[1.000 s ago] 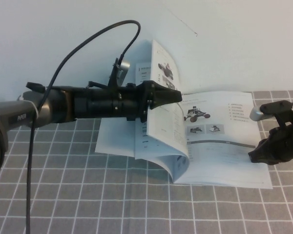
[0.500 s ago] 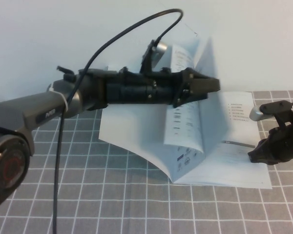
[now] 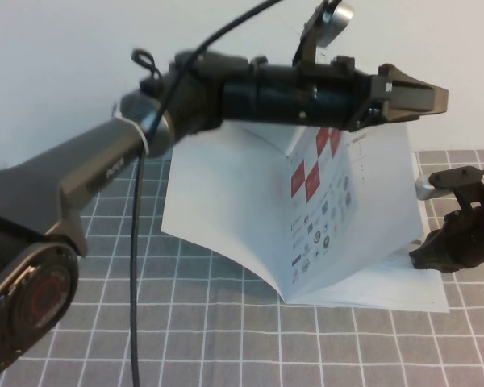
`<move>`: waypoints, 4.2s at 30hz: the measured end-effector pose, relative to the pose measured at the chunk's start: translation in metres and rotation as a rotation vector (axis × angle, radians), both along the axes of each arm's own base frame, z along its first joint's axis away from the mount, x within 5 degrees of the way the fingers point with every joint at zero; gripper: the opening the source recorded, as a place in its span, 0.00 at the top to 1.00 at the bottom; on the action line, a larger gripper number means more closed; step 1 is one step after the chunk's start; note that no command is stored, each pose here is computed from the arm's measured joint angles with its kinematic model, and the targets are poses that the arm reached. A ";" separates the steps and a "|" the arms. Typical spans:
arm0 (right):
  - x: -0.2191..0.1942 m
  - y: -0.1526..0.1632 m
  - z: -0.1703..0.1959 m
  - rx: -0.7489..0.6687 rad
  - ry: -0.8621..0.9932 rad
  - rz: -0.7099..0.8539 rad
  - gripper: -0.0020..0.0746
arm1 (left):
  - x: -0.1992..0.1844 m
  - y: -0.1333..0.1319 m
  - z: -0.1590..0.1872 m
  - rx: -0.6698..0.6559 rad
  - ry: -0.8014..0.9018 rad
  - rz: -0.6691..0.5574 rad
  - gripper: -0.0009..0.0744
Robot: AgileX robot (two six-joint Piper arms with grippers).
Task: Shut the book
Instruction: 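Close the open booklet and leave it lying on the table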
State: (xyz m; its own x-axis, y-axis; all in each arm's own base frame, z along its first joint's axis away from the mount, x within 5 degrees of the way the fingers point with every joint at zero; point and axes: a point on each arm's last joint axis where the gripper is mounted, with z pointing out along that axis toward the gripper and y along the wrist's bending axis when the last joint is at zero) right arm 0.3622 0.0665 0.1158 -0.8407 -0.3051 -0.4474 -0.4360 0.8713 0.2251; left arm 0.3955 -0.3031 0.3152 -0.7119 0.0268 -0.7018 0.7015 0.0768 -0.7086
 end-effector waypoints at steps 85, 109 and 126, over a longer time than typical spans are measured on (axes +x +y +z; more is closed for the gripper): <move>-0.066 0.000 0.210 -0.064 -0.412 0.255 0.98 | 0.035 0.027 -0.124 0.825 0.204 0.004 0.99; -0.245 -0.045 0.230 -0.287 -0.525 0.030 0.98 | -0.115 0.169 0.183 0.951 -0.476 0.721 0.99; -0.305 -0.047 0.136 -0.113 -0.643 -0.113 0.98 | -0.224 0.217 0.047 0.557 -0.678 0.898 0.99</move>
